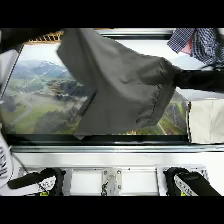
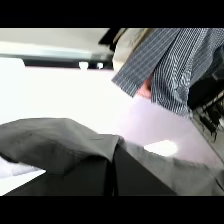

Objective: Fold the clothes and pants, and hang the long-sleeved shirts on hangers.

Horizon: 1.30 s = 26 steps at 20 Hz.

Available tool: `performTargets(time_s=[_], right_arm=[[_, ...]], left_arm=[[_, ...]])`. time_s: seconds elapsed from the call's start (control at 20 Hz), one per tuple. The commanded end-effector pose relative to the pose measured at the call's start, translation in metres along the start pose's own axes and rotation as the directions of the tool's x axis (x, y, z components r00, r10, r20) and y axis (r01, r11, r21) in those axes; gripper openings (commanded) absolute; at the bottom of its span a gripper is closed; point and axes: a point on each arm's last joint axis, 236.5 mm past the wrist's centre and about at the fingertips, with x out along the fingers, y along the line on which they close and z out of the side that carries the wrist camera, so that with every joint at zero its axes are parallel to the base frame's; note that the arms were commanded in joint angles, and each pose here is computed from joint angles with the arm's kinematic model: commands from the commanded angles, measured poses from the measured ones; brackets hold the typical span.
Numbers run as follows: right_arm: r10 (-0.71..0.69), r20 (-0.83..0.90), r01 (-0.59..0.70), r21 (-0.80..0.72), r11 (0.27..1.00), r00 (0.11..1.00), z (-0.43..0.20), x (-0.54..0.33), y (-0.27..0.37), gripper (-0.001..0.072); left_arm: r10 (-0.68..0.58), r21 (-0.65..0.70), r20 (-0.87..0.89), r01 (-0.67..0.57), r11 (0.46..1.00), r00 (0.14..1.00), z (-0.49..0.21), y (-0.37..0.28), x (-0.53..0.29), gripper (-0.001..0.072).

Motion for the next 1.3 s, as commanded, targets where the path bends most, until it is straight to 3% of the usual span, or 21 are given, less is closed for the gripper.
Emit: performTargets(time_s=[0.0, 0.05, 0.1, 0.25, 0.3, 0.5, 0.8, 0.95, 1.15, 1.25], right_arm=[[-0.102, -0.090, 0.101, -0.019, 0.995, 0.991, -0.005, 0.100, -0.042, 0.0118], [-0.107, -0.106, 0.106, -0.015, 0.994, 0.989, -0.007, 0.114, -0.046, 0.0416], [-0.110, -0.118, 0.110, -0.011, 0.994, 0.987, -0.009, 0.123, -0.050, 0.0649], [-0.133, -0.132, 0.136, 0.015, 0.991, 0.982, -0.011, 0.114, -0.066, 0.0644], [-0.139, -0.149, 0.144, 0.024, 0.989, 0.979, -0.015, 0.105, -0.071, 0.0644], [-0.136, -0.196, 0.146, 0.036, 0.989, 0.971, -0.042, 0.073, -0.068, 0.0644], [-0.095, -0.212, 0.110, 0.064, 0.992, 0.973, -0.071, 0.060, -0.056, 0.0644], [-0.056, -0.201, 0.075, 0.090, 0.993, 0.978, -0.069, 0.062, -0.047, 0.0644], [-0.032, -0.194, 0.053, 0.106, 0.993, 0.981, -0.067, 0.062, -0.042, 0.0644], [-0.032, -0.194, 0.053, 0.106, 0.993, 0.980, -0.067, 0.062, -0.042, 0.0644]], left_arm=[[0.025, -0.053, -0.120, -0.032, 0.998, 0.992, -0.054, 0.041, 0.063, 0.0335], [0.039, -0.076, -0.155, -0.052, 0.996, 0.987, -0.065, 0.057, 0.069, 0.0662], [0.055, -0.101, -0.189, -0.075, 0.992, 0.980, -0.073, 0.074, 0.069, 0.0675], [0.108, -0.153, -0.334, -0.167, 0.974, 0.936, -0.096, 0.127, 0.035, 0.0665], [0.153, -0.135, -0.401, -0.223, 0.965, 0.903, -0.112, 0.146, 0.016, 0.0585], [0.336, -0.041, -0.618, -0.457, 0.889, 0.710, -0.213, 0.205, -0.069, 0.0585], [0.243, -0.078, -0.804, -0.501, 0.862, 0.542, -0.407, 0.167, -0.144, 0.0585], [0.254, -0.031, -0.803, -0.464, 0.885, 0.539, -0.451, 0.149, -0.151, 0.0585], [0.287, -0.021, -0.749, -0.454, 0.891, 0.597, -0.455, 0.141, -0.133, 0.0586], [0.282, -0.023, -0.763, -0.461, 0.887, 0.581, -0.460, 0.141, -0.125, 0.0585]])
